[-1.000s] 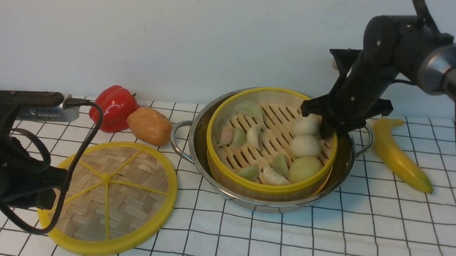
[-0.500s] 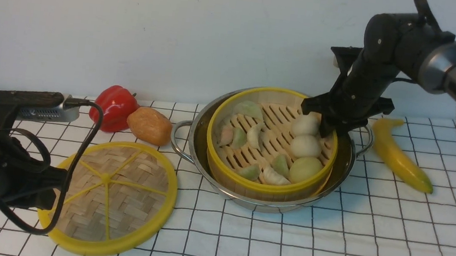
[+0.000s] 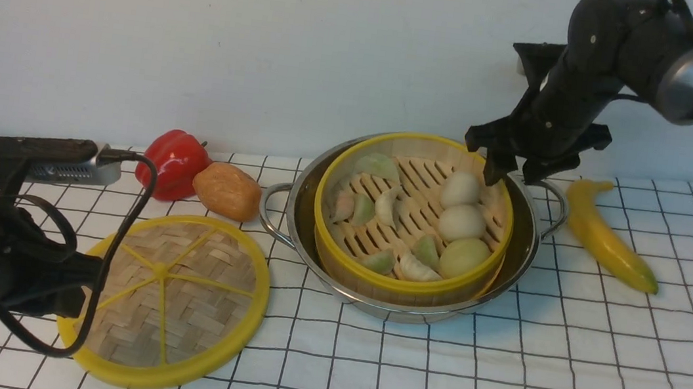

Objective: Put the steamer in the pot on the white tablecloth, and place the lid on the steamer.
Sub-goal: 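Place the bamboo steamer basket of food into the steel pot with the right gripper, then grasp the bamboo steamer lid lying on the table by its centre knob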

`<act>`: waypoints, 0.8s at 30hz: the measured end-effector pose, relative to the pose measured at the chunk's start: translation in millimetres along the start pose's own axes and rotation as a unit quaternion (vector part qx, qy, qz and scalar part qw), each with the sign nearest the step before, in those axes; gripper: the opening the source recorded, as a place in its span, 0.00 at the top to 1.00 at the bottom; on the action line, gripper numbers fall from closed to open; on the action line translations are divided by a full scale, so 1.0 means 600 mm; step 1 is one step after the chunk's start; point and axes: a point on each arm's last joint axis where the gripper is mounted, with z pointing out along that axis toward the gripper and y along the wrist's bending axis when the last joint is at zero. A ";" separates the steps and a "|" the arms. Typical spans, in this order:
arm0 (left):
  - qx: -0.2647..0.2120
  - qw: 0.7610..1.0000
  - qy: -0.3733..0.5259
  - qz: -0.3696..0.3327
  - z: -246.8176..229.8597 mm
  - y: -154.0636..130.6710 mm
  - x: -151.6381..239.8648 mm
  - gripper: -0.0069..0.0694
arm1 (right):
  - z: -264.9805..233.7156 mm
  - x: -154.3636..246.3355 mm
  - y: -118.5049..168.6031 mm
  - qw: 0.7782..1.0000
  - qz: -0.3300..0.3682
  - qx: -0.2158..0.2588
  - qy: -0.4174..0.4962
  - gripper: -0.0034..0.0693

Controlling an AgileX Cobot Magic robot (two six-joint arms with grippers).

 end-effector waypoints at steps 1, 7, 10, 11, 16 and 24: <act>0.000 1.000 -0.004 0.000 0.000 0.000 -0.001 0.59 | -0.016 -0.003 0.001 1.000 0.000 -0.001 -0.009 0.38; 0.001 0.999 -0.034 -0.004 0.000 0.000 -0.010 0.59 | -0.092 -0.010 0.004 0.999 -0.005 -0.009 -0.052 0.38; 0.008 0.997 -0.069 -0.013 0.000 -0.002 -0.022 0.59 | -0.174 -0.013 0.000 0.995 -0.004 -0.018 -0.099 0.39; 0.010 0.997 -0.075 -0.016 0.001 -0.002 -0.024 0.59 | -0.198 -0.012 -0.004 0.993 -0.004 -0.019 -0.113 0.41; 0.019 0.996 -0.079 -0.022 0.026 -0.002 -0.036 0.59 | -0.393 0.016 -0.035 0.973 -0.004 -0.023 -0.229 0.55; 0.029 0.996 -0.081 -0.014 0.068 0.000 -0.051 0.59 | -0.632 0.163 -0.051 0.930 -0.046 -0.012 -0.364 0.84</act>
